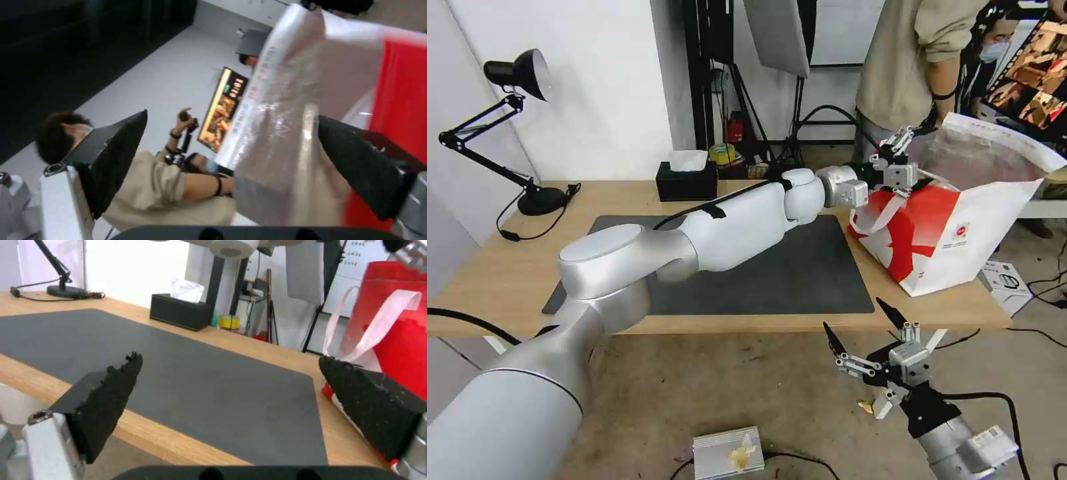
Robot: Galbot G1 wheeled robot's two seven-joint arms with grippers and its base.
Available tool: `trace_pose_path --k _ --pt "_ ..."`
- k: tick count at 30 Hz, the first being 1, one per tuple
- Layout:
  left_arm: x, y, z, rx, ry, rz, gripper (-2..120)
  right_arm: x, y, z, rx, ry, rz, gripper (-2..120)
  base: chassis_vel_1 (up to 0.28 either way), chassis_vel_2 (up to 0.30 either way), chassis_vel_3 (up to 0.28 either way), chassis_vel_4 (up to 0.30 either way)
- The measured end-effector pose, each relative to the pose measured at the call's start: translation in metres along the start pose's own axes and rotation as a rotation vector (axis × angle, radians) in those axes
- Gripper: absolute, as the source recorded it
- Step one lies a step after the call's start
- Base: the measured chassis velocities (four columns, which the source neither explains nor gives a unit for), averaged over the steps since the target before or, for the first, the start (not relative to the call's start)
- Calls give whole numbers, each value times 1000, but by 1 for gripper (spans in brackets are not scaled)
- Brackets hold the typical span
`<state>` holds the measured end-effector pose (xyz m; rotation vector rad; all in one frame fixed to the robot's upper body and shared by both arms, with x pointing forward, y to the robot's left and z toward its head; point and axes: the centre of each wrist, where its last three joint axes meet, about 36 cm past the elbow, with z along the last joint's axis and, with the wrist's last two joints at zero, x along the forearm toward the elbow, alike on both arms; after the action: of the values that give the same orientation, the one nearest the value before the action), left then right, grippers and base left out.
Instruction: Pick up the trash from the table and place it into the takeout bag.
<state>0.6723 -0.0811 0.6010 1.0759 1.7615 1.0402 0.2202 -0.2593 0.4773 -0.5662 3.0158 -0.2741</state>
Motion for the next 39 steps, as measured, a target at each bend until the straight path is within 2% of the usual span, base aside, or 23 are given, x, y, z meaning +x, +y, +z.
trace_pose_path --k 2,5,8,16,21,24,25,29,30,34,35,39 --pt "-1 2 -1 1 0 -20 100 0 0 0 0 0 0 100 0 0 0 0" --pt "-3 6 -5 4 3 -103 100 0 0 0 0 0 0 100 0 0 0 0" --pt "-5 7 -9 19 -5 -133 100 0 0 0 0 0 0 100 0 0 0 0" --pt "-8 0 -22 108 -44 -156 100 0 0 0 0 0 0 100 0 0 0 0" --pt "-11 4 -27 166 -54 -201 100 0 0 0 0 0 0 100 0 0 0 0" --pt "-15 16 -37 229 -72 -253 100 0 0 0 0 0 0 100 0 0 0 0" --pt "-15 16 -37 229 -72 -253 100 0 0 0 0 0 0 100 0 0 0 0" --pt "-21 29 -53 338 -68 -329 100 0 0 0 0 0 0 100 0 0 0 0" --pt "-21 29 -53 338 -68 -329 100 0 0 0 0 0 0 100 0 0 0 0" --pt "-18 40 -60 471 -17 -438 100 0 0 0 0 0 0 100 0 0 0 0" --pt "-18 40 -60 471 -17 -438 100 0 0 0 0 0 0 100 0 0 0 0" --pt "4 57 -51 558 57 -508 100 0 0 0 0 0 0 100 0 0 0 0"
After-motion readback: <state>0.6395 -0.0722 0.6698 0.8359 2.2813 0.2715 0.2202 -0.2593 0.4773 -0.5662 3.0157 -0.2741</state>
